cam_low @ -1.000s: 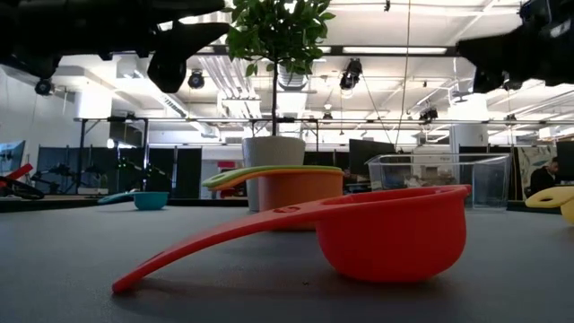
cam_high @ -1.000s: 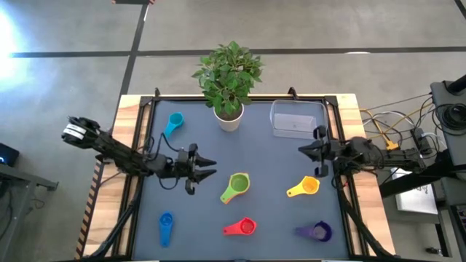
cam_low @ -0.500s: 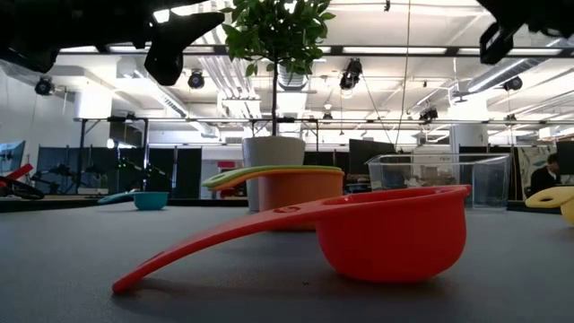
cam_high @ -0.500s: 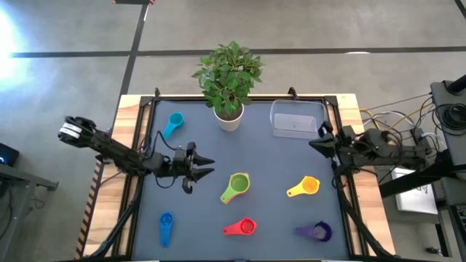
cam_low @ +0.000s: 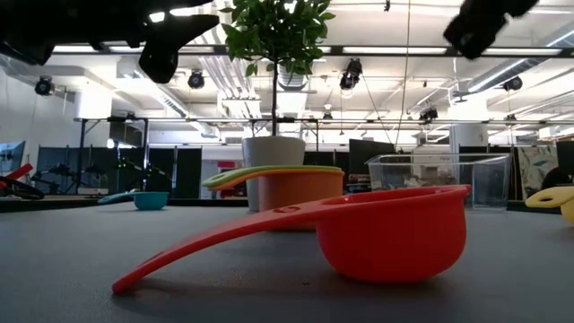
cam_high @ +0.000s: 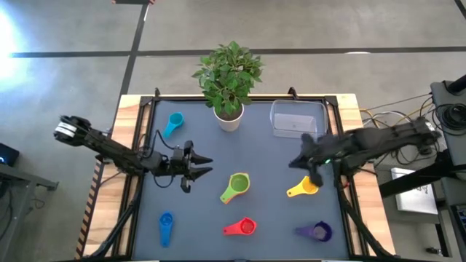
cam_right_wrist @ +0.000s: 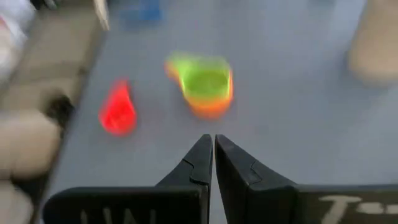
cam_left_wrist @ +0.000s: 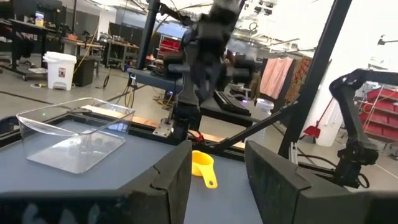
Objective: Nest measuring cups in basket
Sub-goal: Stack the purple measuring cup on top of the green measuring cup
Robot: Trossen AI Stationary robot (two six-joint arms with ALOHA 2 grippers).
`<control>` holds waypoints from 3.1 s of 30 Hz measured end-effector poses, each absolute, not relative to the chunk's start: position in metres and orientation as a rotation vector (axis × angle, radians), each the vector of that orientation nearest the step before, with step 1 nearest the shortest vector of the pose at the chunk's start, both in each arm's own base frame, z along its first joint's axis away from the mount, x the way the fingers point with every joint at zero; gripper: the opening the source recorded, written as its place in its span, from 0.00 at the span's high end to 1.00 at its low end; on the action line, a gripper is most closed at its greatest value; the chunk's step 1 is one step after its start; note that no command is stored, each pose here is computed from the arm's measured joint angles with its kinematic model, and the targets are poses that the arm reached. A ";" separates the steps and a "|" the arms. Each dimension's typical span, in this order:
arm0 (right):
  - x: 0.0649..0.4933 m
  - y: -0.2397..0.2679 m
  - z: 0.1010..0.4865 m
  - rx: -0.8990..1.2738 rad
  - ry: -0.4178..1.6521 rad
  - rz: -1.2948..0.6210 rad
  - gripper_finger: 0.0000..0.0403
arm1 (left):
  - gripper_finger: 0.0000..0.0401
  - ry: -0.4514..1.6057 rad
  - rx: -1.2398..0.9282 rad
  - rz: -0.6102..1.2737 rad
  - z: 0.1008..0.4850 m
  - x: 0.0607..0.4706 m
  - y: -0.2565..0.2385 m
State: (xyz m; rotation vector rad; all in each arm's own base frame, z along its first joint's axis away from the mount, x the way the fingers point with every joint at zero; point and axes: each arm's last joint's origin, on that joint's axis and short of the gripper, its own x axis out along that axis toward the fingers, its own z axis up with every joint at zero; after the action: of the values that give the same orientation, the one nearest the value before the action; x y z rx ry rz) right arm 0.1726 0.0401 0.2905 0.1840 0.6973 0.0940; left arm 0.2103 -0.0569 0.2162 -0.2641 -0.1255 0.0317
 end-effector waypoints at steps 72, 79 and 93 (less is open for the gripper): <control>0.115 0.215 0.168 0.229 1.501 -0.092 0.95 | 0.67 -0.118 -0.322 0.030 0.217 0.209 -0.056; 0.139 0.191 0.186 0.132 1.297 -0.085 0.98 | 0.67 -0.109 -0.333 -0.012 0.218 0.208 -0.057; 0.263 0.067 0.233 -0.070 0.771 0.227 0.98 | 0.67 0.068 -0.312 0.005 0.214 0.193 -0.053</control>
State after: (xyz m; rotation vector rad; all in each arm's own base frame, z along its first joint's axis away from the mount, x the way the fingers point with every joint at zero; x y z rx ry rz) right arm 0.2630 0.0671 0.2330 -0.0701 0.7709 0.2270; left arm 0.1932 -0.0529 0.2141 -0.3117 0.0676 0.0052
